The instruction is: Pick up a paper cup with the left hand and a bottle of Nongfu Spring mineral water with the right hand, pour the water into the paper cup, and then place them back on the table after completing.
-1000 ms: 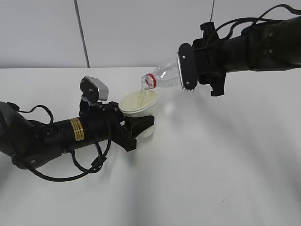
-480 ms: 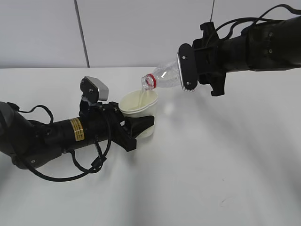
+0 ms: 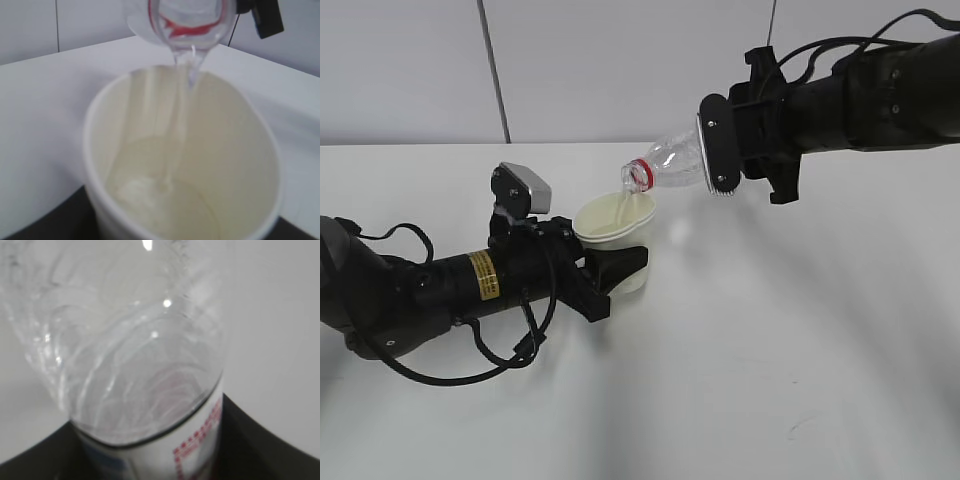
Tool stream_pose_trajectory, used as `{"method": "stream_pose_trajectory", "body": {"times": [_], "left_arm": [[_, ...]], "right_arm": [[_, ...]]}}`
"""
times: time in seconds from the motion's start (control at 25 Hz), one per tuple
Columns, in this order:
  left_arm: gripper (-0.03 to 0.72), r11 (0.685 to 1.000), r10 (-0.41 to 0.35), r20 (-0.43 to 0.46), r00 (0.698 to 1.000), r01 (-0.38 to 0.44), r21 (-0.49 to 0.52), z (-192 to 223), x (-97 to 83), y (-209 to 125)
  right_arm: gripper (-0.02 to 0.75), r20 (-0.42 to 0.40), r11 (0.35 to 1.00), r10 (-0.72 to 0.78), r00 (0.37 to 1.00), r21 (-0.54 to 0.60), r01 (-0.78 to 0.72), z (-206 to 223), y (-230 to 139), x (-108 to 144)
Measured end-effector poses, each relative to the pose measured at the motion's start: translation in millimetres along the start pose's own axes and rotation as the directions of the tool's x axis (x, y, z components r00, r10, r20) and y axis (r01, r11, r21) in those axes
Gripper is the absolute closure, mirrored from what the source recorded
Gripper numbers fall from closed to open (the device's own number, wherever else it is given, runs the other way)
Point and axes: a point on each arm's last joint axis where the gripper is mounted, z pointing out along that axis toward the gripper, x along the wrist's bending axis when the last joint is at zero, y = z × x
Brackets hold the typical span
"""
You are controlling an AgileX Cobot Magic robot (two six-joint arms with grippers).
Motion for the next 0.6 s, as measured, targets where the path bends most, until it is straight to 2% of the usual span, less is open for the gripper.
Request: {"method": "stream_pose_trajectory", "body": {"times": [0.6], "left_arm": [[0.323,1.0,0.0,0.0,1.0,0.0,0.0,0.0,0.0,0.0]], "right_arm": [[0.328,0.001,1.0,-0.009,1.0,0.0,0.009,0.0,0.0,-0.3]]}}
